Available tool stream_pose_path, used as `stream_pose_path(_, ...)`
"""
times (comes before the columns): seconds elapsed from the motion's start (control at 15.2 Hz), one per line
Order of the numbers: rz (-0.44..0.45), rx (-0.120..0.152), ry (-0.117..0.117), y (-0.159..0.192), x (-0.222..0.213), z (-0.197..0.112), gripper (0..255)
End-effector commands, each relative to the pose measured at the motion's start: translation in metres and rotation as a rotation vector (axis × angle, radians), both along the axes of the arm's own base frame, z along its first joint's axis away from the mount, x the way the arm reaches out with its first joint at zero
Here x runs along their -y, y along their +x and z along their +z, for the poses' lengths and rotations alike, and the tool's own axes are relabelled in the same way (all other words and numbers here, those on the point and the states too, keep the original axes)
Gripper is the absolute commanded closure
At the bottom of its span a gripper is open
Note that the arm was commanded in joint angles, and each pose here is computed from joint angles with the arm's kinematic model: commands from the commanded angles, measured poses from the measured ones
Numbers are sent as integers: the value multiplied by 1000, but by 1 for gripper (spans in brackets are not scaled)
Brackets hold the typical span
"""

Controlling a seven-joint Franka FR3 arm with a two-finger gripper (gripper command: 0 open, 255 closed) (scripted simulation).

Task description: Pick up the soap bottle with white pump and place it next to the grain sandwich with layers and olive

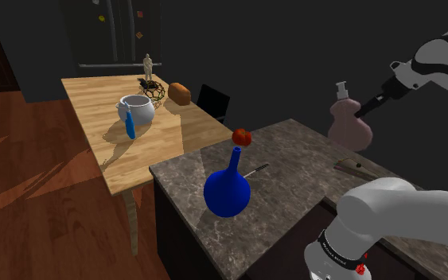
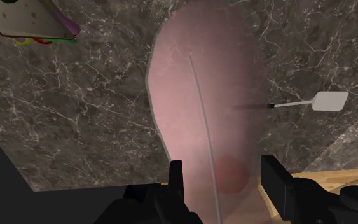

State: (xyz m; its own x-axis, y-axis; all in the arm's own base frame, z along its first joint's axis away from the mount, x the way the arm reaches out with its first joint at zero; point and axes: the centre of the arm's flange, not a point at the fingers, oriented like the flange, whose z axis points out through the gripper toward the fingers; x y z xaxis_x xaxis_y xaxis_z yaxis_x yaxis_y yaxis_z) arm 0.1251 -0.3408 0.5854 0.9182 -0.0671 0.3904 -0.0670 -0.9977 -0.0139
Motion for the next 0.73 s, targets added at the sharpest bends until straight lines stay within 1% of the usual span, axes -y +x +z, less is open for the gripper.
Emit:
stream_pose_path(0.0,1,1,-1,-20,16,-3,255)
stream_pose_path(0.66,1,1,-1,-126,87,-34,255)
